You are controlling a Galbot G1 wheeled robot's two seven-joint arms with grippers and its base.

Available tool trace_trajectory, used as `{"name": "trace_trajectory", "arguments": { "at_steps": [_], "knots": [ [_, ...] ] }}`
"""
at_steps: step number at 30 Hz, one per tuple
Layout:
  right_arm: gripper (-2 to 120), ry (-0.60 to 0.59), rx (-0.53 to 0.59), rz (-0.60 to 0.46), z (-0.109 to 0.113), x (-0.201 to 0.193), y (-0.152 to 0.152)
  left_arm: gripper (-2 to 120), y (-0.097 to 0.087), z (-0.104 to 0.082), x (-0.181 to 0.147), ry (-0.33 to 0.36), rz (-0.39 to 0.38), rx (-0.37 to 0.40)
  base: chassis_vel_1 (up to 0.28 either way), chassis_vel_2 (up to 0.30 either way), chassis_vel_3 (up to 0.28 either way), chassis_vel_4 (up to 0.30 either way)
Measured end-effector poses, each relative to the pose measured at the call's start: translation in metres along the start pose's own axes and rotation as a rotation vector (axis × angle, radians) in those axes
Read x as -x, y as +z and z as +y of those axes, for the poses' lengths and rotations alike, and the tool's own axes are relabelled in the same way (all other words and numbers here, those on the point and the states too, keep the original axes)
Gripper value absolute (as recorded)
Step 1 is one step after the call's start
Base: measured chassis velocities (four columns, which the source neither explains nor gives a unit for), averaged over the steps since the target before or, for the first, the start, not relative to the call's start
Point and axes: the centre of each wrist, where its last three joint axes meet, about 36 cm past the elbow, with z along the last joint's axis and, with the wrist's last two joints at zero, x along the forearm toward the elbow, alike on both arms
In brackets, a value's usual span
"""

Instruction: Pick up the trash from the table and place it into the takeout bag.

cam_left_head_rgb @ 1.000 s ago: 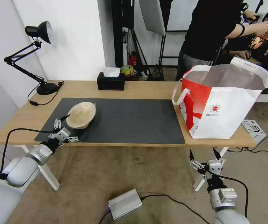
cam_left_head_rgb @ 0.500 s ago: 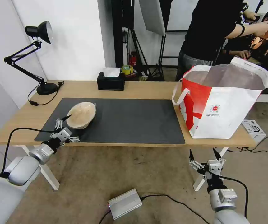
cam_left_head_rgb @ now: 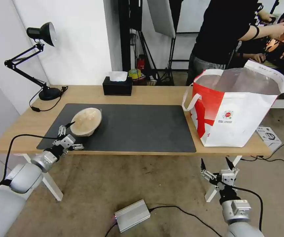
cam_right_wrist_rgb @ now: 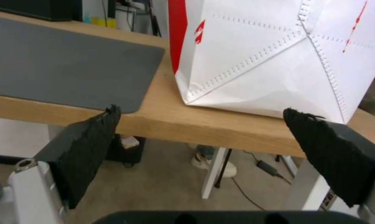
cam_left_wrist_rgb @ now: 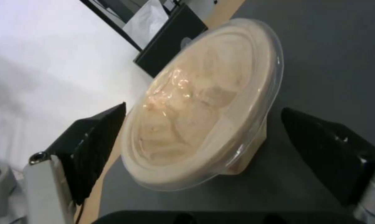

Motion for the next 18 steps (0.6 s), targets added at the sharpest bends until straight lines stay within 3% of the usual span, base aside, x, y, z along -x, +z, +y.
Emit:
{"name": "trace_trajectory", "arguments": {
  "at_steps": [18],
  "knots": [
    [100, 0.006, -0.003, 0.006, 0.000, 0.000, 0.004, 100, 0.005, 0.002, 0.014, 0.011, 0.001, 0.004, 0.000, 0.000, 0.000, 0.000]
  ]
}}
